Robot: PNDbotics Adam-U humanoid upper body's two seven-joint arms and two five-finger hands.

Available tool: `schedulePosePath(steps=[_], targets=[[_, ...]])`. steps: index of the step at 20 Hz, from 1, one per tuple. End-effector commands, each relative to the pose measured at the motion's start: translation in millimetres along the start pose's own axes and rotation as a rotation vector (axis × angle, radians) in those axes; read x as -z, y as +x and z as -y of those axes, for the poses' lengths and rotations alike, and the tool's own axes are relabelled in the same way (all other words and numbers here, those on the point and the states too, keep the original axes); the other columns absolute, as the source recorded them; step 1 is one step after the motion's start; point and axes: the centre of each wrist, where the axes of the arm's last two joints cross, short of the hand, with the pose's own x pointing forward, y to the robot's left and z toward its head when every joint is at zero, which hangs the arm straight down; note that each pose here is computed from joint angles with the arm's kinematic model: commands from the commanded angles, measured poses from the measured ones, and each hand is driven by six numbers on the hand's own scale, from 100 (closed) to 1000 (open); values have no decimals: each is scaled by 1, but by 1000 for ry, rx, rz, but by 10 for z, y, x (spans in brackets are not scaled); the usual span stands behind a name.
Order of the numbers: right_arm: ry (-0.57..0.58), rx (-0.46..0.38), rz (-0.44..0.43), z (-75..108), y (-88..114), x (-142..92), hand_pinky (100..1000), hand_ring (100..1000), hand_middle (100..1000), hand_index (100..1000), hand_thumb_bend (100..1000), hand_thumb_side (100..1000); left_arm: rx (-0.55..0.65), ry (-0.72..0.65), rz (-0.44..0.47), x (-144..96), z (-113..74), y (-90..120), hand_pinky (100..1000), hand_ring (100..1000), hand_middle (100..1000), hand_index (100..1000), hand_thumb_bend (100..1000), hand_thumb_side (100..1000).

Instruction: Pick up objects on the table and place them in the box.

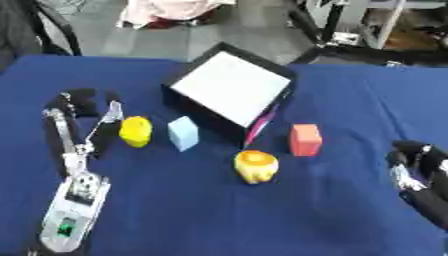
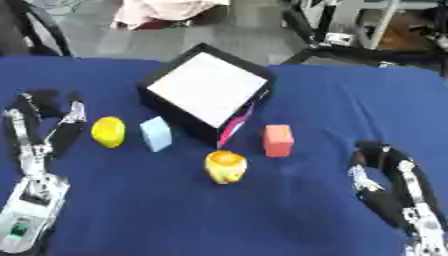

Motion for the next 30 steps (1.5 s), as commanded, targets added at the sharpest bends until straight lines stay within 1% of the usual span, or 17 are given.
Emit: schedulePosePath(steps=[1,4,6,7,9,10,11,12,13,14,16,18,19,21,24,27,30], targets=[[-8,-6,18,42,36,22,725,647,574,729,100,438,-2,-3,30,50,-19,64,576,399,390,564,297,100],[-6,-6,18,39,36,24,726,647,574,729,100,437,4,-2,34,63,-28,69,578,401,391,565,296,100],[-8,-6,16,41,34,22,726,647,574,729,100,438,19,-12,40,88,-35,75,589,415,403,581,291,100],[-9,-6,15,41,32,21,726,647,574,729,100,437,36,-27,46,107,-46,77,599,431,416,601,280,100],[-6,-7,13,39,28,20,725,647,574,729,100,438,117,-103,72,187,-113,76,616,460,439,639,241,100],[-5,-8,12,40,27,21,725,647,574,729,100,439,171,-146,87,246,-167,84,622,466,446,647,227,100],[-4,-10,12,42,25,22,725,647,574,729,100,439,241,-204,103,312,-231,91,657,506,480,692,170,100],[-3,-13,10,46,22,22,725,647,574,729,100,440,333,-281,125,395,-311,108,669,515,488,701,156,100],[-3,-15,9,51,19,20,725,647,574,729,100,440,419,-358,142,469,-383,137,705,555,527,738,130,100],[-2,-18,6,56,14,18,725,647,574,729,100,440,511,-446,157,545,-454,171,727,577,550,755,103,100],[1,-25,3,66,6,12,725,647,574,729,100,440,685,-608,186,708,-581,297,757,609,583,776,100,100],[7,-31,-1,73,-2,5,726,647,574,729,100,439,825,-758,209,846,-652,456,792,650,621,794,100,100],[10,-34,-2,75,-6,2,726,647,574,729,100,439,880,-826,212,905,-670,532,796,655,626,796,100,100],[16,-39,-3,79,-11,0,726,647,574,729,100,437,1003,-982,221,1004,-668,662,832,705,678,815,100,160],[20,-44,-5,86,-17,-2,726,647,574,729,100,436,1137,-1159,212,1133,-615,792,851,734,713,828,100,193],[24,-45,-7,87,-22,-6,725,647,574,729,100,437,1212,-1268,201,1240,-528,875,863,745,727,835,100,213],[27,-46,-9,84,-28,-11,725,647,574,729,100,438,1250,-1342,192,1306,-425,896,875,761,749,849,100,217]])
